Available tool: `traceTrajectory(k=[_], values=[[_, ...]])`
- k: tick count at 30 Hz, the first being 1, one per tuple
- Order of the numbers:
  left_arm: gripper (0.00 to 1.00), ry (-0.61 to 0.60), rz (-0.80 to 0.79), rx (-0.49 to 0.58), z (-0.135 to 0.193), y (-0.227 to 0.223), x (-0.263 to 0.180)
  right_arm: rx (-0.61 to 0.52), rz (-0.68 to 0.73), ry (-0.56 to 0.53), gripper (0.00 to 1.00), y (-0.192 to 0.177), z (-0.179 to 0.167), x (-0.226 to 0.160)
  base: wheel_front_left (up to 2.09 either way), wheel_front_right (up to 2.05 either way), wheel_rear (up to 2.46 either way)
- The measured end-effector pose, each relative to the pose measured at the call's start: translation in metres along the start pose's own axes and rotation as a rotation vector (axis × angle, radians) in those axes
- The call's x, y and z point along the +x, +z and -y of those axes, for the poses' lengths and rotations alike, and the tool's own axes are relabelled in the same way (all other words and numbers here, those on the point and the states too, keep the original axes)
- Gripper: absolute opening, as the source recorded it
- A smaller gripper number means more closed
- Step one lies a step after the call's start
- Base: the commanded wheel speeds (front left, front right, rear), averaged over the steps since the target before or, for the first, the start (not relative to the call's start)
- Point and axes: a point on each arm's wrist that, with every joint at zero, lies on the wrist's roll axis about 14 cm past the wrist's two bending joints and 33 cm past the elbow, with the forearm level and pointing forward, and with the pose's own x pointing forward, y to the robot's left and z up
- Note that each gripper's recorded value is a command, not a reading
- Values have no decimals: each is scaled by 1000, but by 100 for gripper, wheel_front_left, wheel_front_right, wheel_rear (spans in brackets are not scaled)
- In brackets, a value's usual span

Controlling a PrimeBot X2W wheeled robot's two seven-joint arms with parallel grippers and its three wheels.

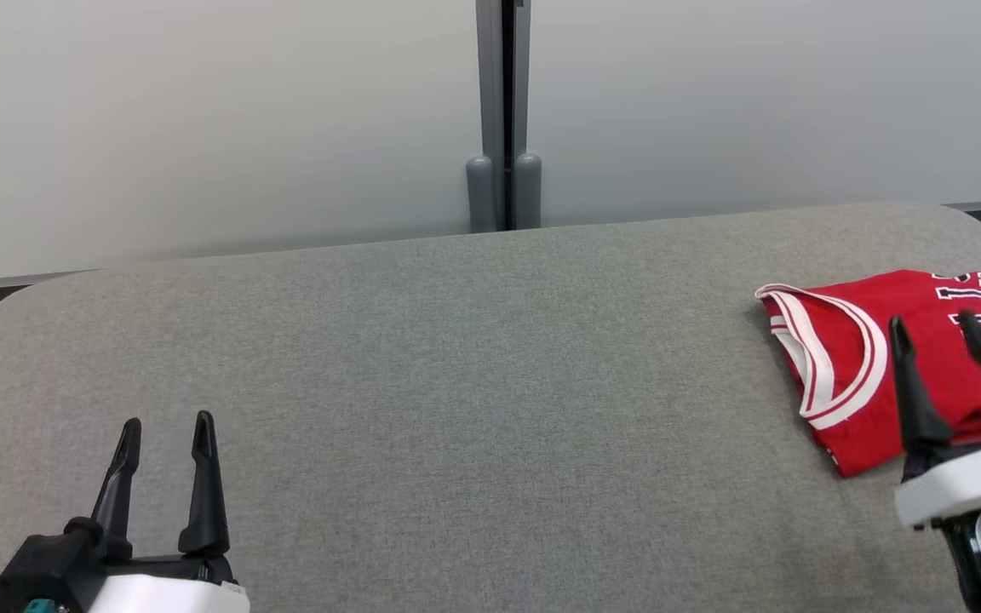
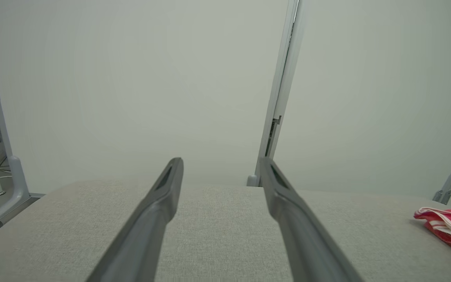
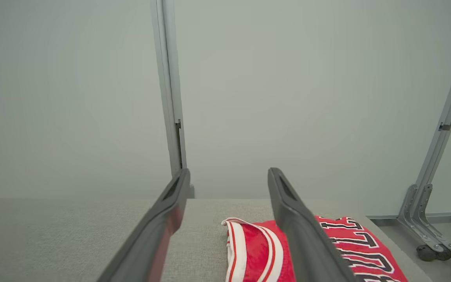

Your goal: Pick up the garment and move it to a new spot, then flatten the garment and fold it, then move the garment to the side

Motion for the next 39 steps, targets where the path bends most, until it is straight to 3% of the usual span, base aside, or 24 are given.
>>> traceTrajectory(k=[12,28,29,39], values=[[100,46,-43,14,-7,-16,-26,117,-59,34,100,-35,-28,-37,0,0,0],[100,38,-63,27,-8,-23,-29,142,-39,62,100,-29,-41,-38,0,0,0],[0,39,-69,16,-8,-25,-30,142,-40,65,0,-29,-41,-38,0,0,0],[0,93,-168,-92,-15,-51,-40,259,-137,16,0,-57,-42,-52,0,0,0]])
